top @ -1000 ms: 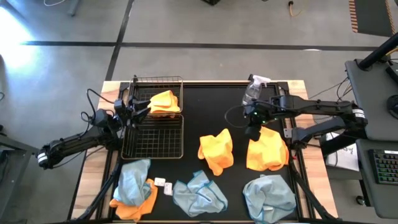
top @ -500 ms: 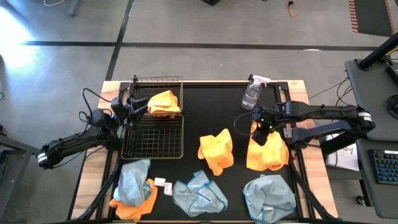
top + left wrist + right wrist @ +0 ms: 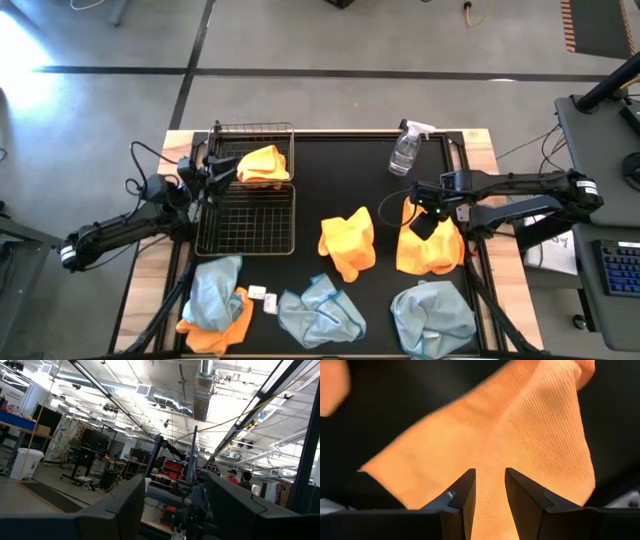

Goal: Sort microfiber towel by color & place in baskets
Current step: Put the top right orange microfiber towel into the top wire basket

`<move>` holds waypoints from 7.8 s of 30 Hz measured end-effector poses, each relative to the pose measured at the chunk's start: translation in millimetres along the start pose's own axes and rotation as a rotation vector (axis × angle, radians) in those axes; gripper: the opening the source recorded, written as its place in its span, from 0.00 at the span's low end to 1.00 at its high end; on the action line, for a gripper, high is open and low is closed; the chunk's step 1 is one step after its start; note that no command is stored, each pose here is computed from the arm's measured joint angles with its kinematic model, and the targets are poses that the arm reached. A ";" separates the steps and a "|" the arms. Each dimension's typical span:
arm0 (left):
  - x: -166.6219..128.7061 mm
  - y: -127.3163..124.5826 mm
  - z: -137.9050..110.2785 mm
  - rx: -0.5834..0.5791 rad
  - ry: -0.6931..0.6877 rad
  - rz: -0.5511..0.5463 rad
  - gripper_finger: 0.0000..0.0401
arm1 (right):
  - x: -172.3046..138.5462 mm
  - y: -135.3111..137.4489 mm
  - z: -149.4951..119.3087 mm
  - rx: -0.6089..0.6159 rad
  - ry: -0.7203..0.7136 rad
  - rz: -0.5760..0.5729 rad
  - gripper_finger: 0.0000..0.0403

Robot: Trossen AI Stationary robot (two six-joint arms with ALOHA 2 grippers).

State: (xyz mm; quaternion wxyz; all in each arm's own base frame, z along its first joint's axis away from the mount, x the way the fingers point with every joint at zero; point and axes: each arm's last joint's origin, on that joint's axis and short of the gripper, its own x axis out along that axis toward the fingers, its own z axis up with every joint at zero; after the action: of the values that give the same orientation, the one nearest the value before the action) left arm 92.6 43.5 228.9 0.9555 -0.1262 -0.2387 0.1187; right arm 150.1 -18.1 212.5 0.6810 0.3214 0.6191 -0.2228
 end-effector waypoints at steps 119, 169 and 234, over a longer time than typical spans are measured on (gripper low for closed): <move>0.0 1.3 -2.8 0.075 0.028 0.014 0.48 | -44.6 32.8 35.3 -0.197 -0.397 0.232 0.02; -0.5 3.1 -9.7 0.059 0.108 0.009 0.48 | -101.5 144.7 204.2 -0.648 -1.157 0.238 0.02; 0.5 -2.1 -4.7 0.173 0.124 -0.103 0.48 | -83.9 171.3 337.3 -0.556 -1.286 0.063 0.02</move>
State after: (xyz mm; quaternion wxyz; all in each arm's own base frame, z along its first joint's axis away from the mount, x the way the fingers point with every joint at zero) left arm 95.6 40.7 225.8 0.9806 -0.0378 -0.1741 0.0815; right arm 495.1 -147.9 332.0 0.9753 -0.0426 0.1176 -0.1822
